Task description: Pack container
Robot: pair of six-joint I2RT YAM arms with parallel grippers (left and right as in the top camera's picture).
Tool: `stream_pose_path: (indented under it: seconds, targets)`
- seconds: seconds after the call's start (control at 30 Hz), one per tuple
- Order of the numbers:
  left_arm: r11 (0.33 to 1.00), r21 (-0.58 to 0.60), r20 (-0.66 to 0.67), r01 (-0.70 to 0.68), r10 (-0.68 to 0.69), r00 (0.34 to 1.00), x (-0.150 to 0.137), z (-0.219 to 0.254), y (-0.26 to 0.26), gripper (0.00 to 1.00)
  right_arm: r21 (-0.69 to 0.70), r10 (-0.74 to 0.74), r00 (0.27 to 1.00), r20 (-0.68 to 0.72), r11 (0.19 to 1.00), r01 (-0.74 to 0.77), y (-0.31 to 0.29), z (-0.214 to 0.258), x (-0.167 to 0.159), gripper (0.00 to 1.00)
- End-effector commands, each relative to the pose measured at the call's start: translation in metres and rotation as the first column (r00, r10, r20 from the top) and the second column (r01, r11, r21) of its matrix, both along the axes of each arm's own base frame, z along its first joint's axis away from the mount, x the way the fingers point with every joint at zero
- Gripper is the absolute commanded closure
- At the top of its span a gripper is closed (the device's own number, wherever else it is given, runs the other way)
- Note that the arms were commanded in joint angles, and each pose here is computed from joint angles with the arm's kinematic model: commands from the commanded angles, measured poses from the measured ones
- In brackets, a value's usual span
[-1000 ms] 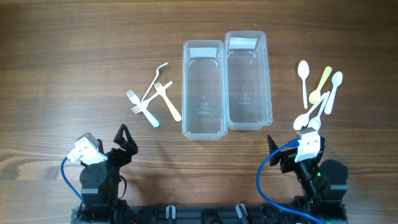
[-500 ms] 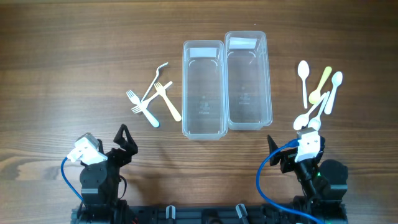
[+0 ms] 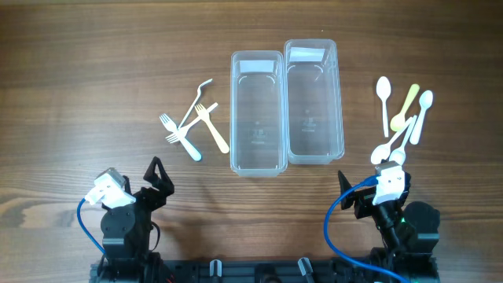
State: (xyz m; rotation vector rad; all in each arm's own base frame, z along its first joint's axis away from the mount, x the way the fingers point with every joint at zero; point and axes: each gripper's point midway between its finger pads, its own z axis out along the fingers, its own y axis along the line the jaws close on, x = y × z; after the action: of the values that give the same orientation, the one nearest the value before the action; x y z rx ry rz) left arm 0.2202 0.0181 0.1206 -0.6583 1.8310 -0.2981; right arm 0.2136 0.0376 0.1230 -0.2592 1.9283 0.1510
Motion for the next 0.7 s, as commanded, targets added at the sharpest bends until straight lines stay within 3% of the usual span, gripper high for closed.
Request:
stream_pose_path:
  seconds: [0.0,0.3,0.43,0.53,0.6,0.67]
  targets:
    - [1.0,0.001,0.01,-0.004,0.004,1.0,0.0,0.001,0.0,0.0,-0.014,-0.017,1.0,0.011,1.0,0.017,-0.004,0.0,0.001,0.0]
    - [0.995,-0.037,0.01,0.094,-0.093,0.996,0.001,0.0,-0.018,0.0,0.016,0.02,1.0,0.008,1.0,-0.02,0.004,0.0,-0.001,0.01]
    - [0.993,-0.043,0.01,0.113,-0.112,0.994,0.001,0.0,-0.021,0.0,0.271,0.03,0.999,-0.032,0.962,-0.021,0.02,0.008,-0.003,0.0]
    - [0.991,-0.047,0.01,0.123,-0.123,0.992,0.001,0.0,-0.023,0.0,0.505,-0.04,0.994,-0.097,0.859,0.084,0.02,0.016,0.0,0.0]
    - [0.986,-0.057,0.028,0.156,-0.155,0.988,0.001,0.007,-0.029,0.01,0.541,-0.021,0.995,-0.098,0.838,0.071,0.024,0.02,-0.001,0.0]
    - [0.984,-0.056,0.06,0.17,-0.166,0.984,0.0,0.023,-0.031,0.0,0.502,0.036,0.998,-0.046,0.865,-0.008,0.031,0.029,-0.003,0.0]
